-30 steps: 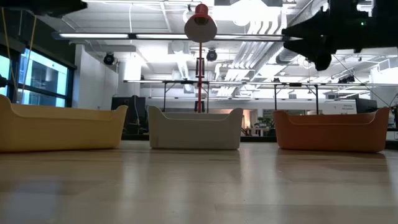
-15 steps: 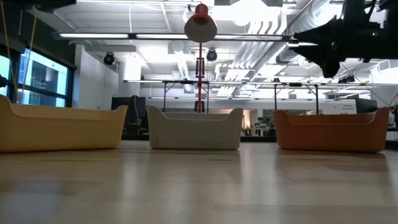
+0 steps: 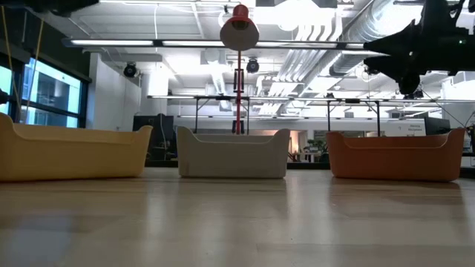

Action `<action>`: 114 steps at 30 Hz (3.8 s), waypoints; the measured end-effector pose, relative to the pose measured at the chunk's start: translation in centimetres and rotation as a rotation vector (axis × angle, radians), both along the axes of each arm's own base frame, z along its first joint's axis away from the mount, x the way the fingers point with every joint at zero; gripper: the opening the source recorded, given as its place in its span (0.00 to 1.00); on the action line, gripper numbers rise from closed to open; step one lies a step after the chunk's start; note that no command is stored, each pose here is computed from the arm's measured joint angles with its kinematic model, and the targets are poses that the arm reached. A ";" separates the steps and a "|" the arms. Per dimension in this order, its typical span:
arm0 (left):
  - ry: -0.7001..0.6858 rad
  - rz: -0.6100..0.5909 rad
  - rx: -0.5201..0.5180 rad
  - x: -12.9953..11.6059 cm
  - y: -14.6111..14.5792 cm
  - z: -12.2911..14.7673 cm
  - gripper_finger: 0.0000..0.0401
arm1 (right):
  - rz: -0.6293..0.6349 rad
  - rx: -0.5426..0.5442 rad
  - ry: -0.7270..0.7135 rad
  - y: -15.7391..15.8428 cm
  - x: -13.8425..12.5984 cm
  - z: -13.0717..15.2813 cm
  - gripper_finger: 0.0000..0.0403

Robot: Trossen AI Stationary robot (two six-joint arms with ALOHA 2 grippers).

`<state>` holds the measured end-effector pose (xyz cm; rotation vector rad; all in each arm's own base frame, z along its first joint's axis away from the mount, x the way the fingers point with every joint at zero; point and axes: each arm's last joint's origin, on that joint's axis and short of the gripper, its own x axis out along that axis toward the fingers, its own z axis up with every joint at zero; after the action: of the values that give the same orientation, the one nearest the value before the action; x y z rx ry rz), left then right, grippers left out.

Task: Pick and place items into bin
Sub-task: Return to Home Position

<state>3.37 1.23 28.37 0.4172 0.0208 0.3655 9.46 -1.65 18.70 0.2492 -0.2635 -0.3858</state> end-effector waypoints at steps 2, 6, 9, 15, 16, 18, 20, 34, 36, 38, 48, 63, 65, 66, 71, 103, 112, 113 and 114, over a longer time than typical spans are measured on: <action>-0.026 -0.013 -0.004 0.8 0.2 -0.7 0.50 | -0.002 -0.005 -0.013 0.0 -0.2 0.1 0.48; -0.068 -0.039 -0.007 1.9 0.5 -1.7 0.50 | -0.019 0.006 0.000 0.0 -0.2 -0.1 0.48; -0.091 -0.045 -0.018 2.1 0.5 -1.9 0.49 | -0.009 0.025 0.003 0.0 -0.2 -0.2 0.48; -0.166 -0.049 -0.010 2.7 0.7 -2.3 0.50 | -0.017 0.041 -0.001 -0.1 -0.2 -0.2 0.48; -0.173 -0.050 -0.014 2.8 0.8 -2.5 0.50 | -0.017 0.041 -0.006 -0.1 -0.2 -0.2 0.48; -0.182 -0.053 -0.025 3.1 0.9 -3.0 0.50 | -0.013 0.040 -0.012 0.0 -0.2 -0.1 0.48; -0.199 -0.062 -0.037 3.4 0.9 -3.4 0.50 | -0.006 0.041 -0.016 0.0 -0.2 -0.1 0.48; -0.315 -0.096 -0.038 4.8 1.2 -6.2 0.48 | -0.008 0.052 -0.007 0.9 -0.2 -0.1 0.48; -0.331 -0.104 -0.039 4.9 1.0 -6.5 0.48 | -0.003 0.051 -0.006 1.1 -0.2 -0.1 0.48; -0.330 -0.100 -0.050 5.2 0.8 -7.1 0.48 | -0.008 0.052 -0.004 1.2 -0.2 -0.1 0.48; -0.295 -0.104 -0.012 5.7 -0.5 -8.3 0.48 | 0.002 0.041 0.008 1.3 -0.2 -0.2 0.48; -0.039 -0.130 -0.147 6.2 -0.7 -11.1 0.48 | 0.055 0.064 0.117 1.4 0.0 -1.4 0.48; -0.024 -0.148 -0.155 6.3 -0.7 -11.2 0.48 | 0.060 0.057 0.118 1.4 0.0 -1.4 0.48; -0.025 -0.157 -0.152 6.3 -0.8 -11.2 0.48 | 0.059 0.055 0.119 1.4 0.0 -1.4 0.48; -0.005 -0.174 -0.113 6.3 -0.8 -11.3 0.48 | 0.057 0.040 0.126 1.4 0.0 -1.4 0.48; 0.007 -0.101 -0.031 6.2 -0.6 -11.2 0.48 | 0.129 -0.136 0.198 1.5 0.1 -1.5 0.48; 0.008 -0.101 -0.031 6.2 -0.6 -11.2 0.48 | 0.136 -0.137 0.198 1.5 0.2 -1.5 0.48; 0.008 -0.101 -0.031 6.2 -0.6 -11.2 0.48 | 0.136 -0.137 0.198 1.5 0.2 -1.5 0.48; 0.008 -0.101 -0.030 6.2 -0.6 -11.2 0.48 | 0.136 -0.137 0.198 1.5 0.1 -1.5 0.48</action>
<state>9.62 0.61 17.21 0.3880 0.0131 0.2636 9.61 -0.11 17.20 0.0923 -0.0773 -0.2543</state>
